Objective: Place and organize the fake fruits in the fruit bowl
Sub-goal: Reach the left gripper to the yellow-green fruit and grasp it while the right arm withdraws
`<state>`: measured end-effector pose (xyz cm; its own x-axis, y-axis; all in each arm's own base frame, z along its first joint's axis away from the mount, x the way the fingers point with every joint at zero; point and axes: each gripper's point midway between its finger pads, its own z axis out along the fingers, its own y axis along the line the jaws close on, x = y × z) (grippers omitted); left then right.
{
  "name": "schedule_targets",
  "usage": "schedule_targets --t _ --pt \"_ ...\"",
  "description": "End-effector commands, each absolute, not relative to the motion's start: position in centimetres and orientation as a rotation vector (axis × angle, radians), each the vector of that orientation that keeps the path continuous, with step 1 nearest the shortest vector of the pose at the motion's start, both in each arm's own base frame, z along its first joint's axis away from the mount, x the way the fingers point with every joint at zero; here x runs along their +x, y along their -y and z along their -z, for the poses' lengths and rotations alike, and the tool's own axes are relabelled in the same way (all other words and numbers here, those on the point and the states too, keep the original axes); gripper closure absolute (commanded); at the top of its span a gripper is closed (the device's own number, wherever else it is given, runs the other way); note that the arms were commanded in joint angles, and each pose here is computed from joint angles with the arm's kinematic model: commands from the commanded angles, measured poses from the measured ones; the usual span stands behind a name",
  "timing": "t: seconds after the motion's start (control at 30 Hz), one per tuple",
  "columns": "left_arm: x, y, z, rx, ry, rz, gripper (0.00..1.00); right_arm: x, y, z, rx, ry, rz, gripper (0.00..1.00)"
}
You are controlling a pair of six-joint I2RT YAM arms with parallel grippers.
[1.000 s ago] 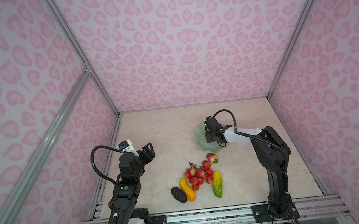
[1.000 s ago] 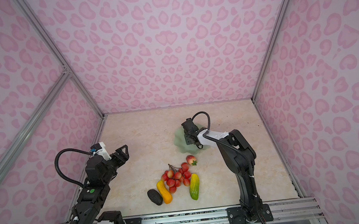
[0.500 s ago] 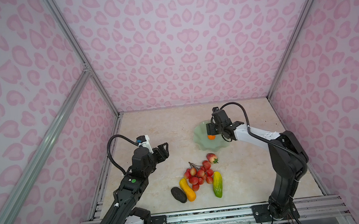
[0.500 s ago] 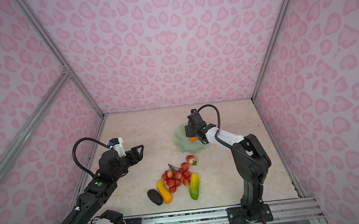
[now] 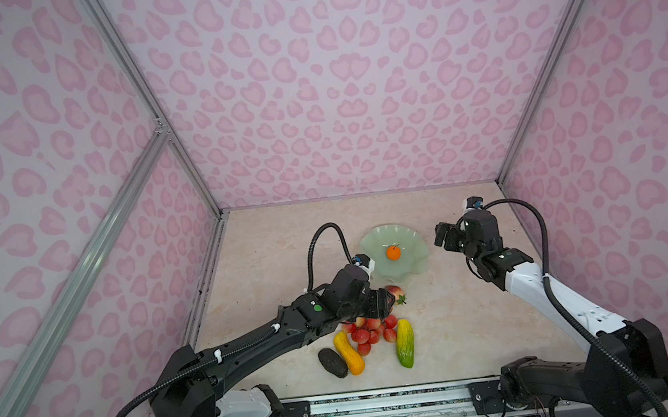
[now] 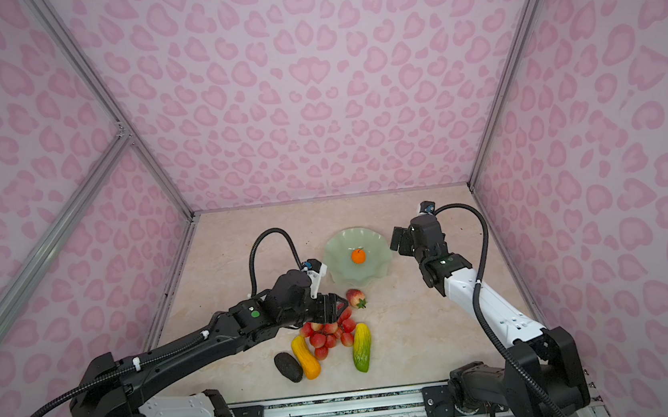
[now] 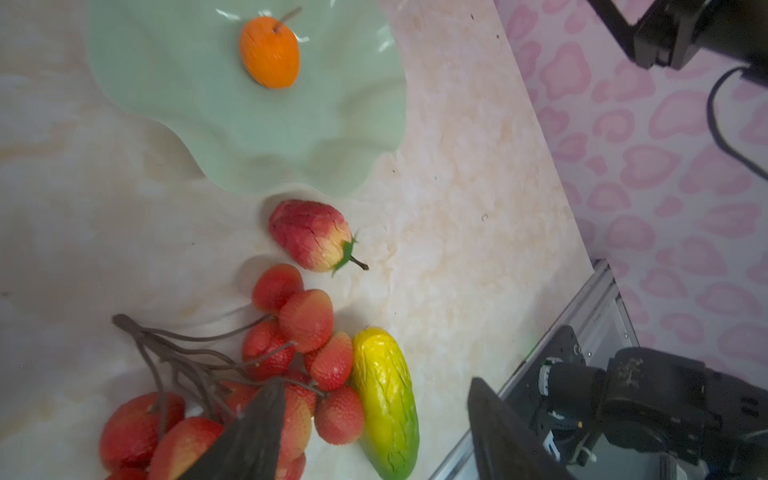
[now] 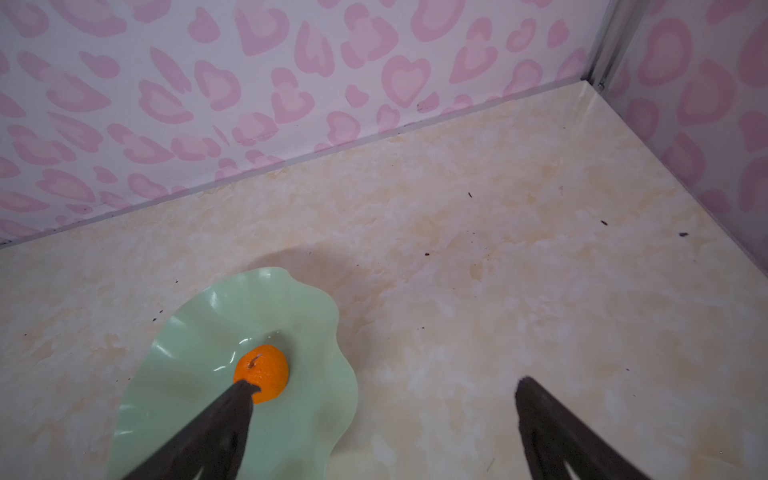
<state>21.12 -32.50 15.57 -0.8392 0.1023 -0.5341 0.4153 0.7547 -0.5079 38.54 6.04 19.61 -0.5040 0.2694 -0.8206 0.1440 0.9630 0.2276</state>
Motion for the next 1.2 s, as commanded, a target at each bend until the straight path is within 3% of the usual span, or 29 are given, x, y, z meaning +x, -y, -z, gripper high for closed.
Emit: schedule_targets --t 0.0,0.33,0.7,0.93,1.17 --pt "18.3 33.3 -14.3 0.501 -2.580 0.839 0.28 36.9 -5.3 -18.1 0.330 -2.137 -0.181 0.02" --pt "13.0 35.6 -9.2 0.693 -2.772 0.737 0.30 32.6 -3.5 -16.7 0.373 -2.115 -0.195 0.02" --pt "12.0 37.2 -4.8 0.767 -2.891 0.678 0.30 29.2 -1.4 -18.2 0.416 -2.013 -0.209 0.02" --pt "12.6 37.8 -3.3 0.785 -2.931 0.660 0.38 29.0 -1.4 -18.1 0.423 -2.009 -0.236 0.02" --pt "13.3 38.2 -2.5 0.815 -2.940 0.663 0.62 28.9 -1.4 -17.8 0.425 -2.008 -0.235 0.02"
